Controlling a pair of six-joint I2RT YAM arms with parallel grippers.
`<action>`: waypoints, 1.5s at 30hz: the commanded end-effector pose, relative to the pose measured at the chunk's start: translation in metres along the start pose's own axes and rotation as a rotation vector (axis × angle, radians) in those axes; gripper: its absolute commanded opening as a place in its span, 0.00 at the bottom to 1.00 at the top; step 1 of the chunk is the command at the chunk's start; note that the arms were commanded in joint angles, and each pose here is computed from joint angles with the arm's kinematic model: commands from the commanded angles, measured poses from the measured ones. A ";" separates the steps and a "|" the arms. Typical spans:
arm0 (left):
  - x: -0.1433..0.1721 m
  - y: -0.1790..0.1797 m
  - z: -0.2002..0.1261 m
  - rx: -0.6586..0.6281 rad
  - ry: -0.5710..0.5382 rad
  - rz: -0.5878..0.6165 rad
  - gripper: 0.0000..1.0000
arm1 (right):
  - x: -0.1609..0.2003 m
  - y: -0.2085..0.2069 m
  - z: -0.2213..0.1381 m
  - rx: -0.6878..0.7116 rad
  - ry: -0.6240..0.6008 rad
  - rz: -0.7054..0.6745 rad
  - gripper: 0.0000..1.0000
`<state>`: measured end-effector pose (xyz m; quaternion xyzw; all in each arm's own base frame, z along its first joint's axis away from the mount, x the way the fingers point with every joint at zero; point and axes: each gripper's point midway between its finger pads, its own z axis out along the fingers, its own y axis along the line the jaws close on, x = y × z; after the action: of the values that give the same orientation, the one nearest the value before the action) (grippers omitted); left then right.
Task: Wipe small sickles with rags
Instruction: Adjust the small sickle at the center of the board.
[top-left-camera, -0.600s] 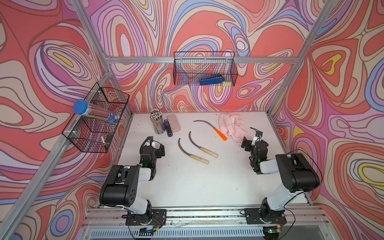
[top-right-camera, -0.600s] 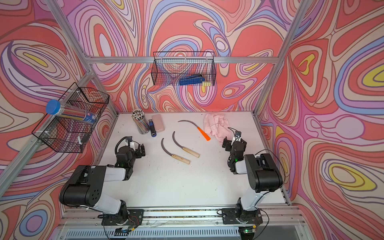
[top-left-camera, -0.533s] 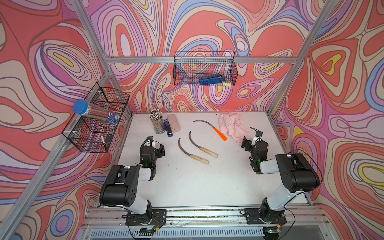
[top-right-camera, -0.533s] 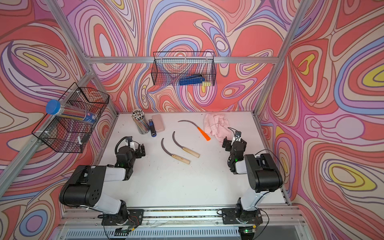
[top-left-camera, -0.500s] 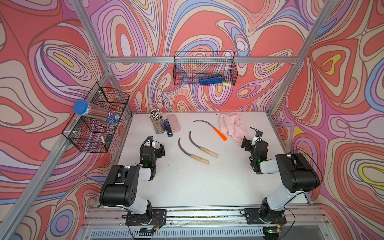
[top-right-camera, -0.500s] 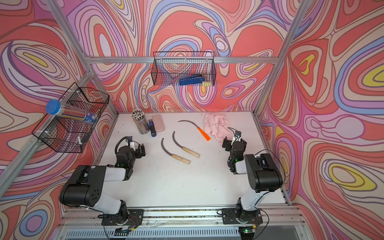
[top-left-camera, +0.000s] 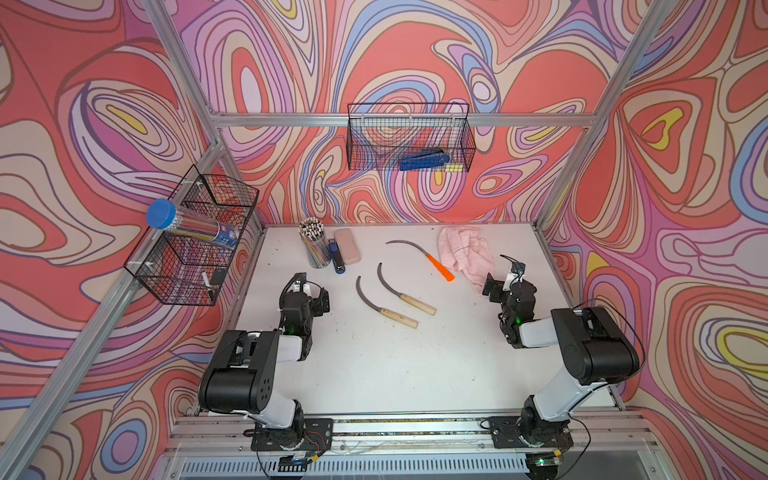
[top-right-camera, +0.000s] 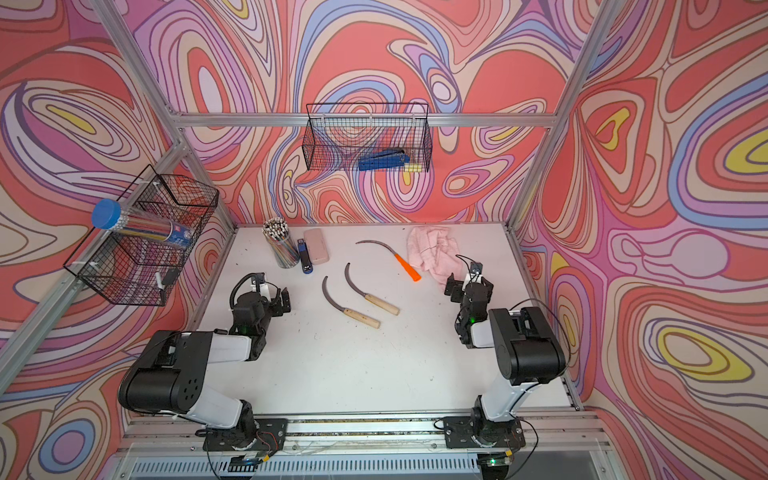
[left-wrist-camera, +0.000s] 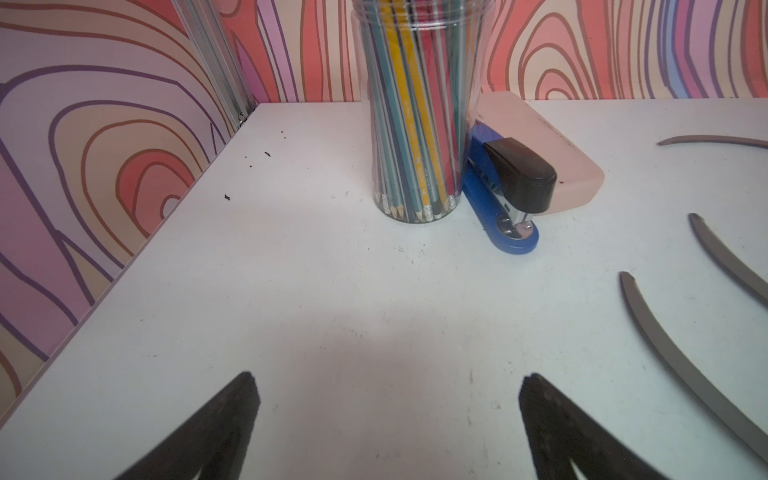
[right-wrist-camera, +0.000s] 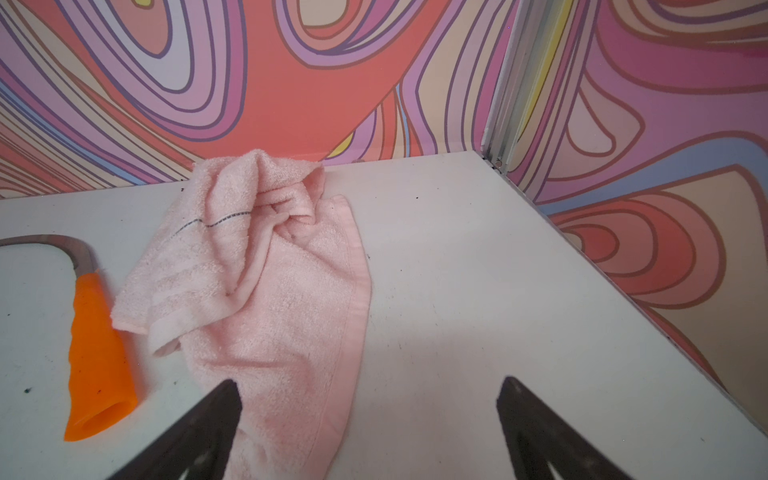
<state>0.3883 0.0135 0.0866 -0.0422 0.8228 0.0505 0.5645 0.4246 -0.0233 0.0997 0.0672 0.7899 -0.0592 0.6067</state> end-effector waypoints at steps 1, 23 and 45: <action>-0.004 0.000 0.002 0.004 -0.012 0.008 1.00 | 0.003 0.002 0.000 -0.009 0.003 -0.008 0.98; -0.076 -0.004 -0.062 0.085 -0.053 -0.228 1.00 | -0.135 -0.011 -0.102 -0.047 -0.105 0.429 0.98; -0.092 0.027 -0.166 -0.031 0.067 -0.614 1.00 | -0.161 0.021 -0.171 -0.296 0.006 0.594 0.92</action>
<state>0.2843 0.0006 0.2618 -0.2460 0.7796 -0.1548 0.5548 0.3079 0.0127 0.3069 0.2217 0.7357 0.2167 0.6022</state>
